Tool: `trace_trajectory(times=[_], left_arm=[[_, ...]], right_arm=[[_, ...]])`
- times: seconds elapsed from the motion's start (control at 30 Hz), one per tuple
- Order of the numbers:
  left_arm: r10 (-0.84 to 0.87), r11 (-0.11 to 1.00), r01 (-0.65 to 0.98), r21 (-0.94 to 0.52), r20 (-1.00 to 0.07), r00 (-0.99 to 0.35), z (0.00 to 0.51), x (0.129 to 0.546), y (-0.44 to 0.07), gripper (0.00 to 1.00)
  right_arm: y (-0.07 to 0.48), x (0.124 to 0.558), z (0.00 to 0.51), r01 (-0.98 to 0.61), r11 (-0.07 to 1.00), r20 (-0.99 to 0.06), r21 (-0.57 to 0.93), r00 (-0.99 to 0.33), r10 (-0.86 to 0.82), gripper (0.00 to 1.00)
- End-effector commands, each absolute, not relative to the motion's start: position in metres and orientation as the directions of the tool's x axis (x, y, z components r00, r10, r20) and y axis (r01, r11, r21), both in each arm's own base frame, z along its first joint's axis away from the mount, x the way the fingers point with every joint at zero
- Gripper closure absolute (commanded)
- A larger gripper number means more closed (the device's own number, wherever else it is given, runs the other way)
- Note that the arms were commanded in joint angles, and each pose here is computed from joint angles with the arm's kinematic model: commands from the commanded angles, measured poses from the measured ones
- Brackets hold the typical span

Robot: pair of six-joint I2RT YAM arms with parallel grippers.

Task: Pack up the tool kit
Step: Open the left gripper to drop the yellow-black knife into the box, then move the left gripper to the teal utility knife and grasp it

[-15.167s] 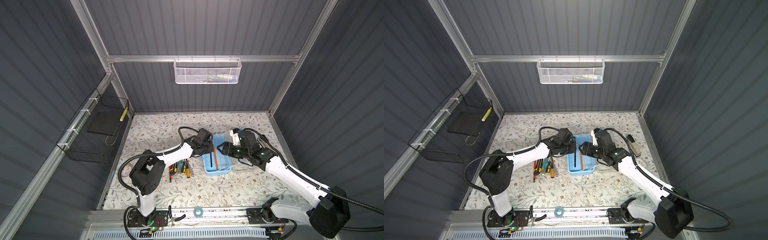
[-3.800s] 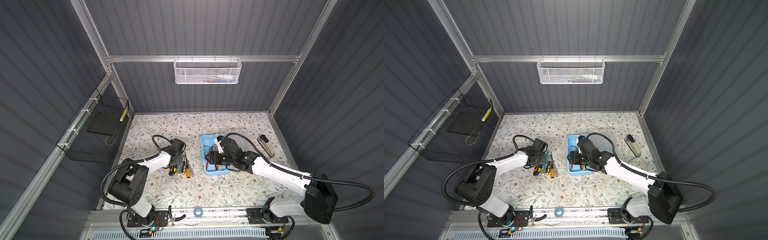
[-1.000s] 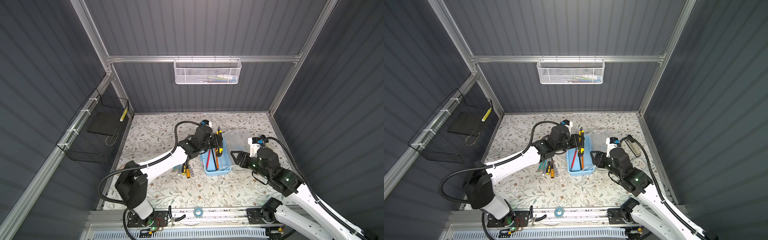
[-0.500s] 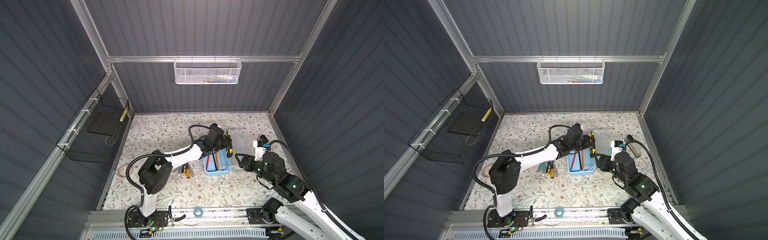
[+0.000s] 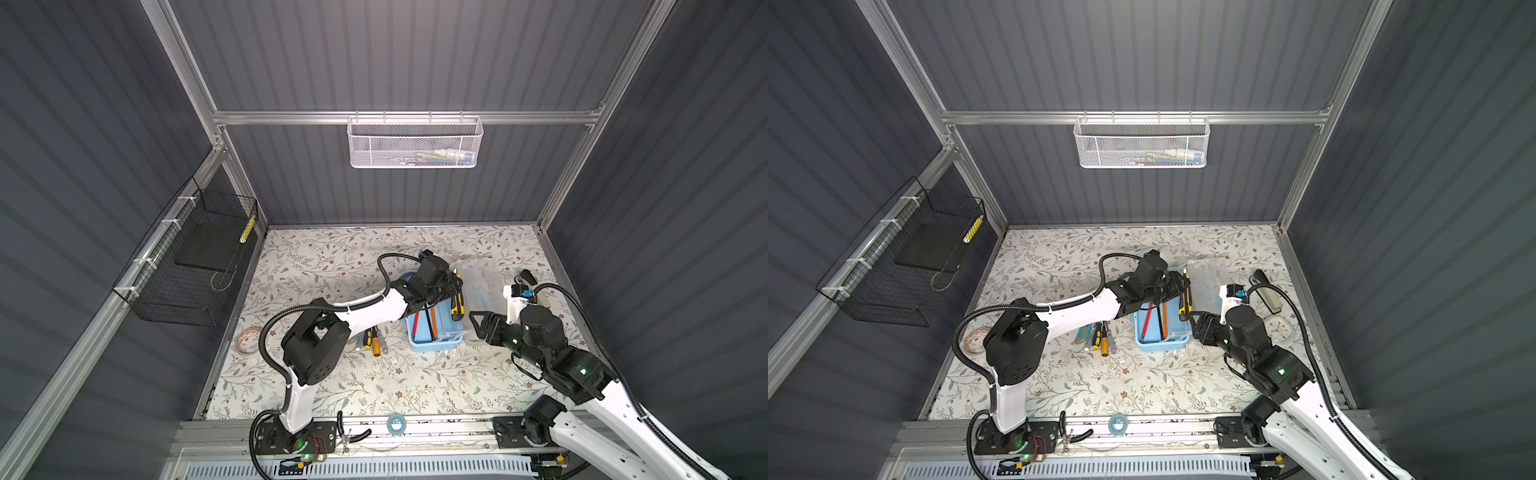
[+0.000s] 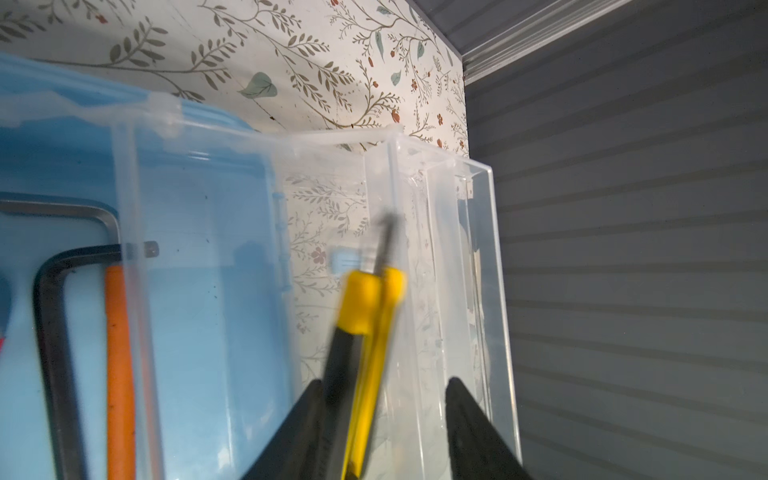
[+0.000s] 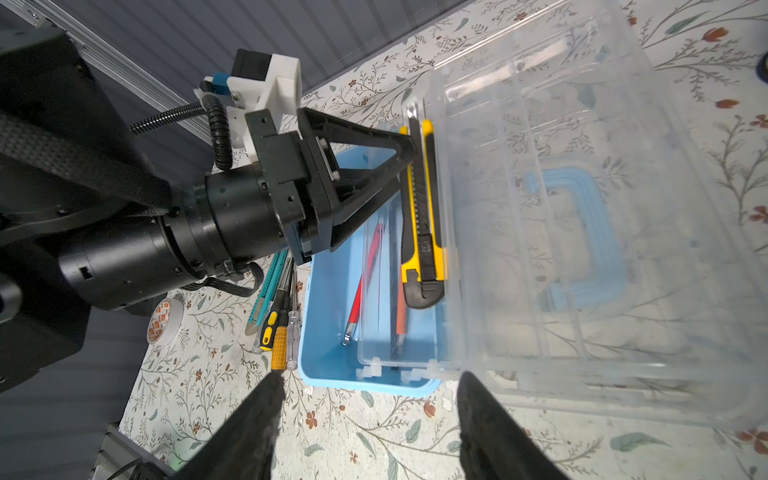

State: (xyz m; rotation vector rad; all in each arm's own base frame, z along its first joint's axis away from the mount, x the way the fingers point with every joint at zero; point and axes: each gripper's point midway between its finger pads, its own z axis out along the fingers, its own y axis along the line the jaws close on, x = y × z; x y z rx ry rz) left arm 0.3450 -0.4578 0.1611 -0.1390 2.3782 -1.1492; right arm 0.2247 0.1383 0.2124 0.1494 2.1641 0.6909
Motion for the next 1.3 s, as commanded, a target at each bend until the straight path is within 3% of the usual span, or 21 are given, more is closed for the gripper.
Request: trace_trajectory(times=[0.0, 0.27, 0.53, 0.83, 0.97, 1.1, 1.27], left_arm=[[-0.277, 0.660, 0.119, -0.742, -0.387, -0.879, 0.155, 0.345, -0.463, 0.48], [-0.239, 0.708, 0.186, -0.681, -0.479, -0.845, 0.178, 0.351, -0.455, 0.36], [-0.084, 0.882, 0.273, -0.384, -0.698, -0.711, 0.213, 0.357, -0.375, 0.23], [-0.107, 0.976, 0.037, -0.213, -0.624, -0.774, 0.167, 0.340, -0.208, 0.21], [-0.090, 0.988, 0.008, -0.155, -0.613, -0.785, 0.160, 0.325, -0.180, 0.20], [-0.062, 0.994, 0.003, -0.114, -0.569, -0.820, 0.135, 0.319, -0.167, 0.20], [-0.074, 0.994, -0.021, -0.109, -0.515, -0.854, 0.101, 0.320, -0.150, 0.32]], right_arm=[[0.139, 0.226, 0.207, -0.126, 0.840, -0.689, 0.528, -0.641, 0.337, 0.33], [0.141, 0.230, 0.222, -0.149, 0.841, -0.711, 0.521, -0.621, 0.331, 0.33], [0.162, 0.242, 0.239, -0.210, 0.832, -0.714, 0.513, -0.642, 0.278, 0.33], [0.185, 0.247, 0.228, -0.216, 0.869, -0.709, 0.445, -0.678, 0.194, 0.35], [0.180, 0.255, 0.224, -0.187, 0.912, -0.714, 0.366, -0.685, 0.146, 0.35], [0.189, 0.256, 0.226, -0.211, 0.898, -0.706, 0.386, -0.694, 0.140, 0.35], [0.201, 0.258, 0.221, -0.212, 0.883, -0.677, 0.418, -0.721, 0.148, 0.35]])
